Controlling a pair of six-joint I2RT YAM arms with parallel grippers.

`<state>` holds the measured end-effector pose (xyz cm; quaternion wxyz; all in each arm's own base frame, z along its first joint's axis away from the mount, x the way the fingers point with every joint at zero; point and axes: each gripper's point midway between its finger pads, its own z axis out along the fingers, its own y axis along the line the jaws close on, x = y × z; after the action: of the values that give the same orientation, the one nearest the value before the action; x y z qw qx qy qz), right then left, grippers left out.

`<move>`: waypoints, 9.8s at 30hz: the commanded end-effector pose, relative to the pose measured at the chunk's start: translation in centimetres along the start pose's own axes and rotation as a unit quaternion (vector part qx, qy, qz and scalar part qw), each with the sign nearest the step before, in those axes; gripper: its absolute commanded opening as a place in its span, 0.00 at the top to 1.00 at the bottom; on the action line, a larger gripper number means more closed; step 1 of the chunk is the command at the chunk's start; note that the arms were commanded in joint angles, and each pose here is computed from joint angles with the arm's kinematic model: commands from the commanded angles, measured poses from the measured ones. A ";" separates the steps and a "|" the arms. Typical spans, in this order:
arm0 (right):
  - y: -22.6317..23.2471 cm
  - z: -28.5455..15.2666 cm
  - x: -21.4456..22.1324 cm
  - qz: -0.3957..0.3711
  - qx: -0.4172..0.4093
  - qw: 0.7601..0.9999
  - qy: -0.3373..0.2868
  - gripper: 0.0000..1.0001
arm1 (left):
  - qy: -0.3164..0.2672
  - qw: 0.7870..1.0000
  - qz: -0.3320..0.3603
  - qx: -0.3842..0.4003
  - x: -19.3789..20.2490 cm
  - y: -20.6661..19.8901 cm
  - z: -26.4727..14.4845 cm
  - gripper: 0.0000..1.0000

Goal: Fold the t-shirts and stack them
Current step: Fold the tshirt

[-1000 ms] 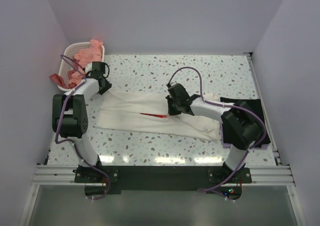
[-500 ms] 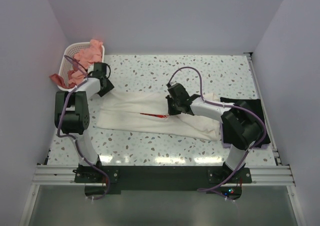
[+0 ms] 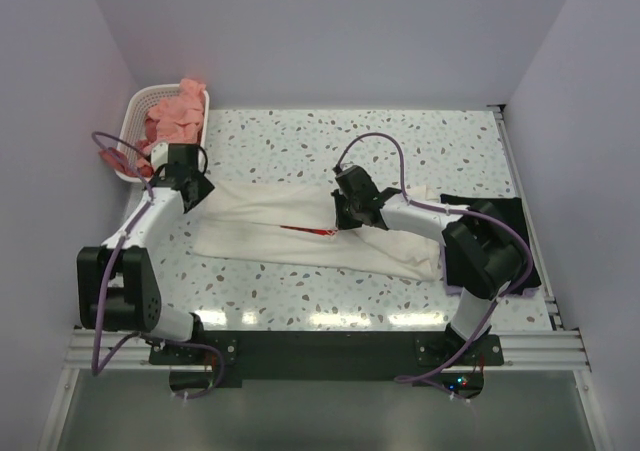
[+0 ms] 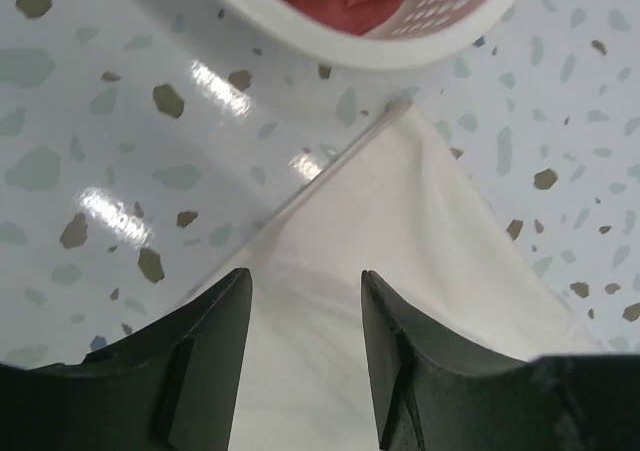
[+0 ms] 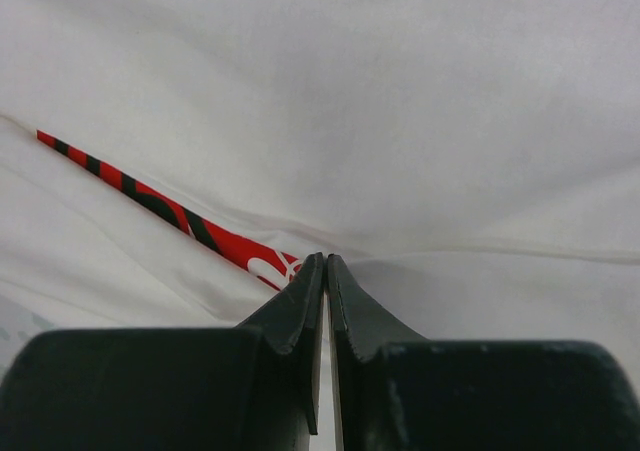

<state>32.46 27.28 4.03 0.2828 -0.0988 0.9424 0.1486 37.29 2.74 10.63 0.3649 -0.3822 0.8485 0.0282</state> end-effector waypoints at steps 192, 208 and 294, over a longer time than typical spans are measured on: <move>-9.4 6.4 -21.9 0.035 0.058 0.997 -0.047 0.40 | 0.169 0.883 0.250 0.360 28.0 -21.3 -16.2 0.67; -9.4 3.9 -14.7 0.090 0.070 0.993 -0.016 0.55 | 0.150 0.907 0.261 0.295 24.7 -8.0 -13.3 0.72; 1.1 -10.9 14.8 -0.042 0.026 0.997 0.065 0.54 | 0.190 0.864 0.404 0.233 28.0 -0.2 -13.1 0.69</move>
<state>14.38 23.20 5.15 0.2223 -0.1526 0.9565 0.1115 17.12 -19.30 2.54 0.2263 0.1023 0.9632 -0.1032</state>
